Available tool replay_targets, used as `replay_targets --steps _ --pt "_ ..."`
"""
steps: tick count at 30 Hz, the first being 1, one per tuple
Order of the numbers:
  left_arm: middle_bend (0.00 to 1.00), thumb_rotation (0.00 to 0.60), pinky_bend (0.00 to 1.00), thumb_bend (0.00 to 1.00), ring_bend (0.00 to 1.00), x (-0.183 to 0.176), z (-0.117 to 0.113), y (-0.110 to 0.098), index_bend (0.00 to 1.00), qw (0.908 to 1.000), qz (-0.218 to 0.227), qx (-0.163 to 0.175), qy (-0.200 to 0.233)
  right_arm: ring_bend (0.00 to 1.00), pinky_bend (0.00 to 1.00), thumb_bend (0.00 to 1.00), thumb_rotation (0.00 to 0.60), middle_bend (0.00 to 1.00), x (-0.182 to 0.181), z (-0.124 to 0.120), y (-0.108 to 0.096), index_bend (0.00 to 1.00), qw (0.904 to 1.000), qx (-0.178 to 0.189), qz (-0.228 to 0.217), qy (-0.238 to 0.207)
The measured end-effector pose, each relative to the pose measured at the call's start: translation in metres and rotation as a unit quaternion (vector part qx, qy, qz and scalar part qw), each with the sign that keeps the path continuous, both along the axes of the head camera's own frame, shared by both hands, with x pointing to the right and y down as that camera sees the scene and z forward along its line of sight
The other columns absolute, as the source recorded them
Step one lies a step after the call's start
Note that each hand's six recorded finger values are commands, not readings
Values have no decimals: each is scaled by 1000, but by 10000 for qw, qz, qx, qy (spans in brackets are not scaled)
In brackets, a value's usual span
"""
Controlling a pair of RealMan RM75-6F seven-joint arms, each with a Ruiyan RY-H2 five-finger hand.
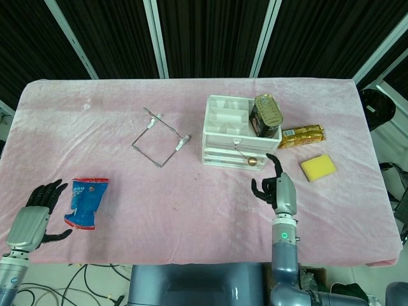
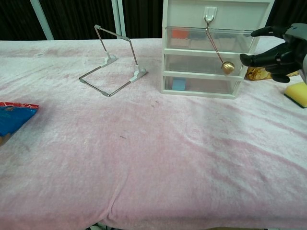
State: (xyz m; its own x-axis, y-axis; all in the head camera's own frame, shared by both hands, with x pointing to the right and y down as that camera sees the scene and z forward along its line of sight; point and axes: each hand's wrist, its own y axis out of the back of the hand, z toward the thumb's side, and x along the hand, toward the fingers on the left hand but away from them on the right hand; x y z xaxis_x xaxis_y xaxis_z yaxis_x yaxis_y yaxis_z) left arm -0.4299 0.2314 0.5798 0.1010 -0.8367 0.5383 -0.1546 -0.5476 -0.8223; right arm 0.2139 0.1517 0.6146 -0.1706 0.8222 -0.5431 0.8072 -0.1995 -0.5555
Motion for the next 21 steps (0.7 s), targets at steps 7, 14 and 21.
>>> replay_targets --steps 7,14,21 --pt "0 600 0 0 0 0 -1 1 0 10000 25 30 -23 673 455 273 600 572 25 -23 15 141 9944 341 -837 552" --pt "0 600 0 0 0 0 -1 1 0 10000 40 69 -55 95 100 122 600 37 64 -46 35 0 9637 515 -2111 1550" --pt "0 600 0 0 0 -1 -1 0 0 9999 70 80 -113 0 47 64 600 0 120 -59 57 0 9100 456 -3017 2807"
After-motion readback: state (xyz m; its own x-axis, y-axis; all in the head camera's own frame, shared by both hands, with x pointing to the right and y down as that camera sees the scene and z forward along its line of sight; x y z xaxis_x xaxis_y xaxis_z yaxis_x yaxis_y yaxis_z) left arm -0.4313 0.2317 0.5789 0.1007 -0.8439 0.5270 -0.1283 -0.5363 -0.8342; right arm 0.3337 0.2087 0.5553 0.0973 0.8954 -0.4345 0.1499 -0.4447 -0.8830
